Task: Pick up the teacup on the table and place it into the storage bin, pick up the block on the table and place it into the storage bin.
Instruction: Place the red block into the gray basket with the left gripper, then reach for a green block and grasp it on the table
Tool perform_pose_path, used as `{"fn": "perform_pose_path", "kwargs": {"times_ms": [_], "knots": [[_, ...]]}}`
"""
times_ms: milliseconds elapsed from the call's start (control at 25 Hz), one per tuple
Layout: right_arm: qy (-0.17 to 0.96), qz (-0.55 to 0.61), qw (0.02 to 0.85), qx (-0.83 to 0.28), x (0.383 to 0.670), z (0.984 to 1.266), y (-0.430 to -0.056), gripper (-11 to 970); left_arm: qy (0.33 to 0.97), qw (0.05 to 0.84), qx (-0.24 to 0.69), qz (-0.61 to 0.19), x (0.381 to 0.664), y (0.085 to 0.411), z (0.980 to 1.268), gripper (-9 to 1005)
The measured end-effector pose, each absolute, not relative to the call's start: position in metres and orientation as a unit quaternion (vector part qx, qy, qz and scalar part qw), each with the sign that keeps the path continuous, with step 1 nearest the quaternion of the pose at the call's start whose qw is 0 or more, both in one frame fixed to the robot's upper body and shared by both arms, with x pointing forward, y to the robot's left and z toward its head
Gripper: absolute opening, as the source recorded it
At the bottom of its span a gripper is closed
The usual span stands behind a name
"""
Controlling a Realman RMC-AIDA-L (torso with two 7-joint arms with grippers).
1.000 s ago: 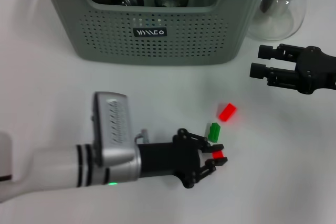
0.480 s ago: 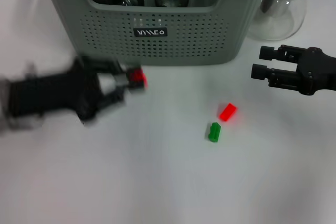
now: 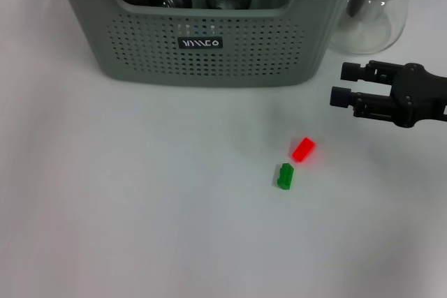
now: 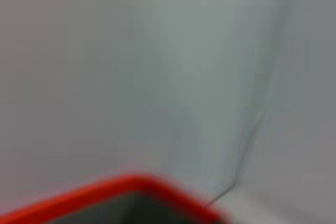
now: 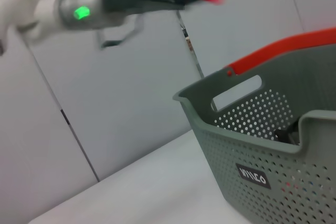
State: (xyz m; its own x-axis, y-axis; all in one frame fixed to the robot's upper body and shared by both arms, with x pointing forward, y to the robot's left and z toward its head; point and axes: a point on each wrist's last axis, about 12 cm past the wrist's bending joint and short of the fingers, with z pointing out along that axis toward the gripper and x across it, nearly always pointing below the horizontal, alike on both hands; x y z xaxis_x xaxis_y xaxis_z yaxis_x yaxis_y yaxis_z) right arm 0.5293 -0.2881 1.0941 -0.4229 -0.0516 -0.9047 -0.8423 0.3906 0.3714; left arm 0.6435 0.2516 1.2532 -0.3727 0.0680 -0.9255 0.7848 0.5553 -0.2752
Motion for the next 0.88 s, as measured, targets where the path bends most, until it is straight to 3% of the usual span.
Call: {"fn": "perform_pose_path", "kwargs": {"times_ms": [200,400,560,600,720,800,880], "knots": [[0.71,0.456,0.435,-0.314,0.529,1.093,-0.286,727,0.84,0.396,0.285,-0.237,0.692,0.202,1.24,195],[0.711,0.455,0.436,-0.312,0.527,1.092,-0.287,727,0.872,0.356,0.305,-0.138,0.698,0.17,1.207,198],[0.712,0.453,0.438,-0.31,0.526,1.091,-0.289,727,0.866,0.365,0.317,-0.129,0.691,0.157,1.204,200],[0.712,0.453,0.438,-0.31,0.526,1.091,-0.289,727,0.863,0.374,0.313,-0.136,0.689,0.159,1.21,201],[0.712,0.452,0.438,-0.31,0.526,1.092,-0.29,727,0.841,0.424,0.283,-0.179,0.676,0.179,1.234,343],[0.713,0.453,0.437,-0.31,0.526,1.092,-0.291,727,0.817,0.466,0.259,-0.22,0.658,0.205,1.245,437],[0.714,0.452,0.435,-0.312,0.526,1.093,-0.292,727,0.763,0.521,0.257,-0.283,0.625,0.24,1.252,595]]}}
